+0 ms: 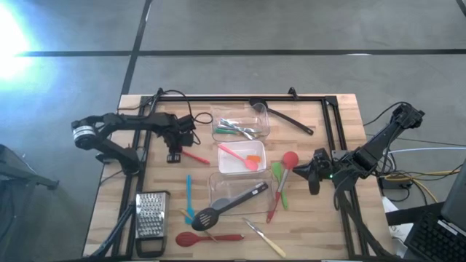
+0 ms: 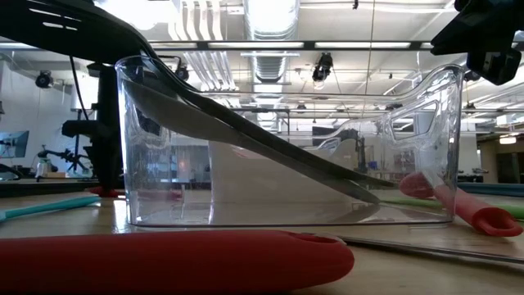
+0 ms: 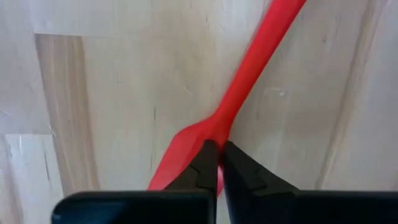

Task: Pick & Place Kitchen Items
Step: Put the red spatula into the white bin

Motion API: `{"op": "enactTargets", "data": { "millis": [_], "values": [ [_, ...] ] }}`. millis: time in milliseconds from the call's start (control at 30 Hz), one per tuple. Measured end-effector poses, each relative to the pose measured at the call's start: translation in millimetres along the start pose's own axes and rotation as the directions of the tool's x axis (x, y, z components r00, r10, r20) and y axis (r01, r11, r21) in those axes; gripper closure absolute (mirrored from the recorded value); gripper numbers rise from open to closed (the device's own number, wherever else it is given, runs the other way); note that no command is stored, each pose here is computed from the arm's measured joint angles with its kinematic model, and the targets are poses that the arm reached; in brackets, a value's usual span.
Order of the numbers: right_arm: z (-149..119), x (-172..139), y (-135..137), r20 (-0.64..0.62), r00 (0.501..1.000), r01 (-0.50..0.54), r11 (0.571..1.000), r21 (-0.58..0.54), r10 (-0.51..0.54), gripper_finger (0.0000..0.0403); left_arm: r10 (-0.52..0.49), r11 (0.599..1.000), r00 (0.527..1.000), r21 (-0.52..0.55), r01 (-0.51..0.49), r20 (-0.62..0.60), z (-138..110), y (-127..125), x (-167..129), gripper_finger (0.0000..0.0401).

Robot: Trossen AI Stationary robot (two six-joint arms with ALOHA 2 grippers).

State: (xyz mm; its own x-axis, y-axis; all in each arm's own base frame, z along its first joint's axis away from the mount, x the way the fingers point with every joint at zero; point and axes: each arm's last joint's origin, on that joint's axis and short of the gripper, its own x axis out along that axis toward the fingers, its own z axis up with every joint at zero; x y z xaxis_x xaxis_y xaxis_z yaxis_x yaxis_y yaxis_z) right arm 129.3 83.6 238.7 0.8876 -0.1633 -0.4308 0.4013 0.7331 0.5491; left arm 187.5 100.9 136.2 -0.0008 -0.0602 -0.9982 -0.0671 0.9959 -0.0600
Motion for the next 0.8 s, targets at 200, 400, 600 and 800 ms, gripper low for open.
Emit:
{"op": "enactTargets", "data": {
  "millis": [200,400,600,800],
  "values": [
    [-0.5,-0.1,0.2,-0.016,1.000,-0.008,1.000,-0.008,0.008,0.0360,0.000,1.000,1.000,0.013,0.000,-0.004,1.3,0.5,-3.3,0.0396],
    [-0.5,-0.1,0.3,-0.016,1.000,-0.008,1.000,-0.015,0.008,0.0360,0.002,0.999,1.000,-0.033,-0.002,-0.006,1.0,0.3,-3.1,0.0359],
    [-0.6,-0.1,0.3,-0.019,1.000,-0.009,1.000,-0.012,0.009,0.0360,-0.030,0.987,1.000,-0.157,0.031,0.004,1.1,-0.8,-3.2,0.0248],
    [-0.5,-0.1,0.3,-0.019,1.000,-0.009,1.000,-0.010,0.009,0.0360,-0.004,0.974,1.000,-0.226,0.003,-0.005,1.2,-0.3,-3.2,0.0135]
  ]
}}
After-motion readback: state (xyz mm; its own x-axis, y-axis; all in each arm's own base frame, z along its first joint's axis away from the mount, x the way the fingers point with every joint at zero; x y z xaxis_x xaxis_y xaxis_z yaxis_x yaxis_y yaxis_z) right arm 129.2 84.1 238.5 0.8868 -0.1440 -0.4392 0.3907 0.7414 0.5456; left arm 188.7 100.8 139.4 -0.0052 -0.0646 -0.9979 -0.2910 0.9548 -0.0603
